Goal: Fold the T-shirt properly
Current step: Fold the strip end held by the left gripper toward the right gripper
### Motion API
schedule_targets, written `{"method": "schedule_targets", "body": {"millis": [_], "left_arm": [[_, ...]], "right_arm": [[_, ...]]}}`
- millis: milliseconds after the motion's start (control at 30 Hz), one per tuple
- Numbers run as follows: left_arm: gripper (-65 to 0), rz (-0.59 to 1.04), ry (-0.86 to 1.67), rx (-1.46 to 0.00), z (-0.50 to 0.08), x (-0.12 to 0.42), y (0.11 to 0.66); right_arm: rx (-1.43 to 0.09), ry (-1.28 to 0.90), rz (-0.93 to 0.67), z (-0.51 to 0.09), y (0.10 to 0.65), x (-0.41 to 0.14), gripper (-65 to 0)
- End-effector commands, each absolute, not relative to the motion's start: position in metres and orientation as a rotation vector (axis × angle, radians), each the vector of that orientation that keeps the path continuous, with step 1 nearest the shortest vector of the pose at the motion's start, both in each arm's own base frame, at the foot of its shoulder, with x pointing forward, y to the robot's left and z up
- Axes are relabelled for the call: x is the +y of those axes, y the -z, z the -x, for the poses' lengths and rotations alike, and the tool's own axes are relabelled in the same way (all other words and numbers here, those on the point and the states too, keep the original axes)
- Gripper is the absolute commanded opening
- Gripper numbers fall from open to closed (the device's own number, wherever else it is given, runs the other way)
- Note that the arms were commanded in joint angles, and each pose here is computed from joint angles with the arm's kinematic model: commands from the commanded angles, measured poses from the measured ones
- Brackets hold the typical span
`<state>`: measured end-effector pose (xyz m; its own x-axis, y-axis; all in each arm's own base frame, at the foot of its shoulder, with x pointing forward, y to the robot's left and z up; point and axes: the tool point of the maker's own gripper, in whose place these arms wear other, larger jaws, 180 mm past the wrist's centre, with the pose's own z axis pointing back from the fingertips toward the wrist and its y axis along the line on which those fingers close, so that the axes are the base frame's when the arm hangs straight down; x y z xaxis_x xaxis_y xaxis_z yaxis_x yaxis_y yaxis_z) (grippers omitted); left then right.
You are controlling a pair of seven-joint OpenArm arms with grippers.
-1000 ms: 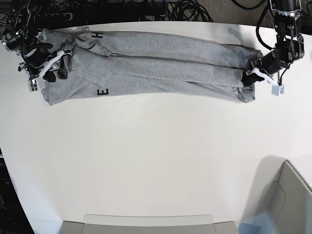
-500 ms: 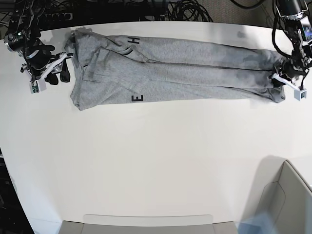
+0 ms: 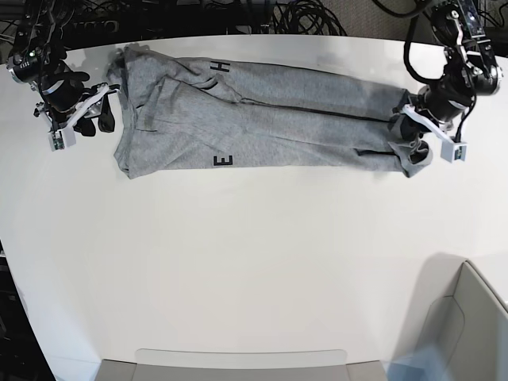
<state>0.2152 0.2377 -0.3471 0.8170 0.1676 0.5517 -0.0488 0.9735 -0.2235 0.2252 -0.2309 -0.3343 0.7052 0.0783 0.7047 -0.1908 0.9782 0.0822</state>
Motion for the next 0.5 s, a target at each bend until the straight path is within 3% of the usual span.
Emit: {"method": "schedule_targets", "body": {"millis": [0, 300, 467], "left_arm": [[-65.0, 0.224, -0.087, -0.629, -0.218, 0.226, 0.341], [-65.0, 0.405, -0.069, -0.64, -0.22, 0.149, 0.35], [-65.0, 0.394, -0.117, -0.613, -0.225, 0.118, 0.361]], "right_arm": [[-0.816, -0.174, -0.151, -0.231, 0.322, -0.231, -40.1], [-0.817, -0.175, -0.152, -0.232, 0.322, -0.23, -40.1], [-0.815, -0.176, -0.151, -0.231, 0.322, -0.23, -40.1]]}}
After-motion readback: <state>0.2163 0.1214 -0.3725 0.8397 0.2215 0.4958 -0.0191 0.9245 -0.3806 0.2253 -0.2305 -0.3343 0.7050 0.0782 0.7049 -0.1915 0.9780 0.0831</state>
